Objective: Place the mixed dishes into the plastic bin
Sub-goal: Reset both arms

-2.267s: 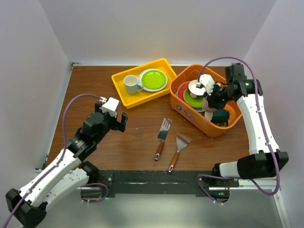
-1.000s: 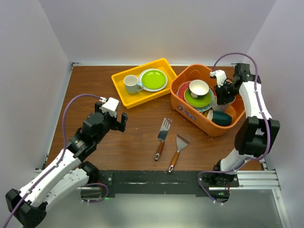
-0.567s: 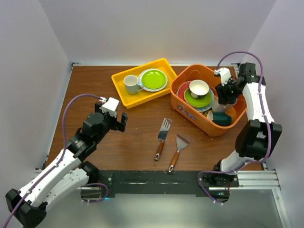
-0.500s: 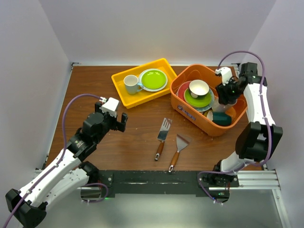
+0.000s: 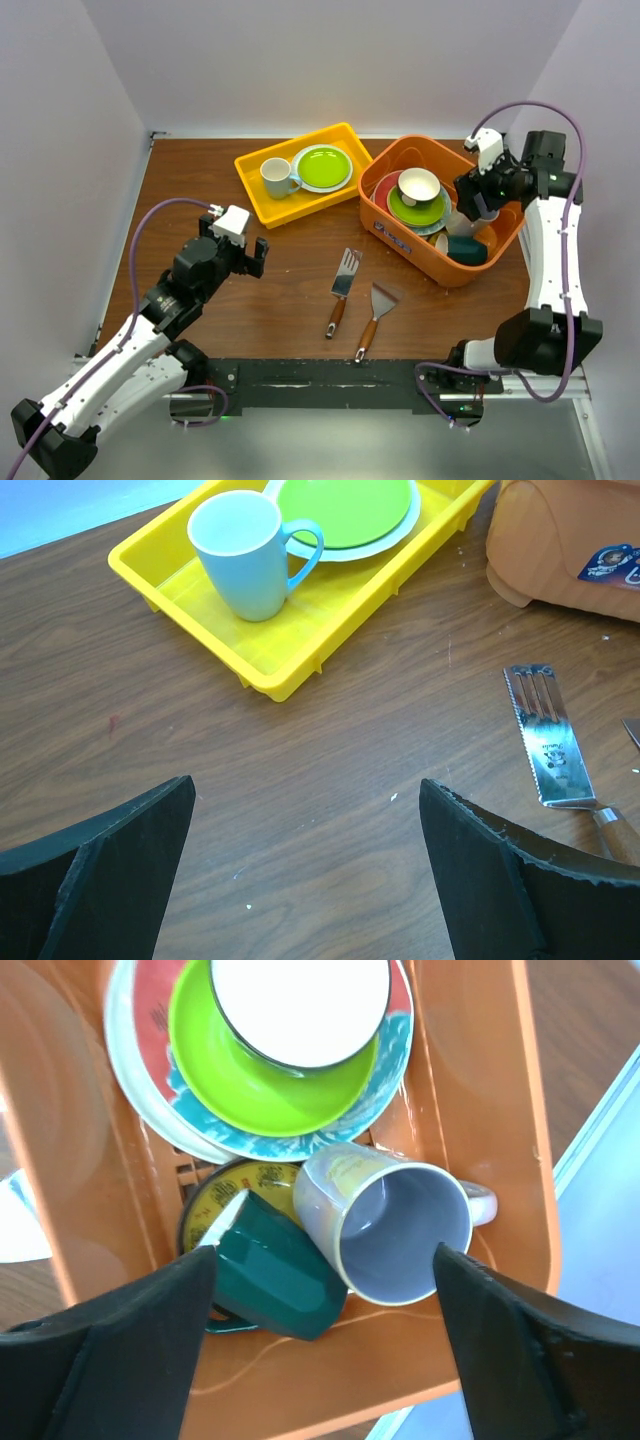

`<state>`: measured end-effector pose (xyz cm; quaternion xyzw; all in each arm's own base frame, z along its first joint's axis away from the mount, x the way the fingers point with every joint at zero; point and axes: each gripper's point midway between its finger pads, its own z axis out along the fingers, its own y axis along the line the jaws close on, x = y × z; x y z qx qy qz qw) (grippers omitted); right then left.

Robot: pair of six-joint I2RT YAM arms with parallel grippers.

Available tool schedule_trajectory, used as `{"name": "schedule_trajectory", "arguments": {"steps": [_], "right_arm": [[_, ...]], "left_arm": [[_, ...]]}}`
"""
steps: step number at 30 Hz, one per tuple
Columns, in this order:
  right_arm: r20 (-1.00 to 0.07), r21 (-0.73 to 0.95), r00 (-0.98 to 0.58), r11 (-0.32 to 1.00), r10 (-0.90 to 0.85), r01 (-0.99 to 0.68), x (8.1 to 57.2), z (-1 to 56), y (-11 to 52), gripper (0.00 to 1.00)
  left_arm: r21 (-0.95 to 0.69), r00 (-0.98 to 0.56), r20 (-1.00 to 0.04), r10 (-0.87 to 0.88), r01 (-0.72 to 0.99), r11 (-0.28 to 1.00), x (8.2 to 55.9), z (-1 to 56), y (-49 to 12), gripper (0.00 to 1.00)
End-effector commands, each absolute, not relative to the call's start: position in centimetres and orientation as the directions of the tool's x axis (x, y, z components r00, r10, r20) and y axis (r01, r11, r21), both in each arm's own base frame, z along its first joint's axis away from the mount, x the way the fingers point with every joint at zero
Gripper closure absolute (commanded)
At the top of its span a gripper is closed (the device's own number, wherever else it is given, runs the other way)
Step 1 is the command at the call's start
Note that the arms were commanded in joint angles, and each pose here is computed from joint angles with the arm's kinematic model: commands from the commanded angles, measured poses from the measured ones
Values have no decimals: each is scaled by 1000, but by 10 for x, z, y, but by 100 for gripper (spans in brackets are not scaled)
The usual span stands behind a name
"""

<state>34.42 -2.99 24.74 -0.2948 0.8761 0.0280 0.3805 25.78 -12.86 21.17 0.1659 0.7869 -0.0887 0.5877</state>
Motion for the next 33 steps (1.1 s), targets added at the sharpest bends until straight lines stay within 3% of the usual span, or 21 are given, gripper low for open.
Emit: {"name": "schedule_trajectory", "arguments": {"steps": [1, 9, 19, 25, 33], "right_arm": [[-791, -145, -448, 839, -417, -525, 335, 285, -8, 3], [-933, -130, -267, 917, -243, -378, 319, 344, 6, 1], [-971, 155, -210, 973, 118, -171, 312, 368, 5, 1], [-979, 139, -157, 989, 129, -59, 298, 387, -11, 1], [-987, 134, -83, 990, 138, 48, 278, 417, -25, 1]], "left_arm": [[34, -204, -972, 116, 367, 930, 260, 228, -131, 0], [1, -186, -980, 72, 359, 933, 258, 248, -130, 0], [-132, -166, -984, -72, 384, 914, 249, 307, -138, 0], [-196, -109, -980, -166, 416, 888, 229, 358, -133, 0], [-209, -77, -978, -195, 425, 881, 213, 383, -123, 0]]}}
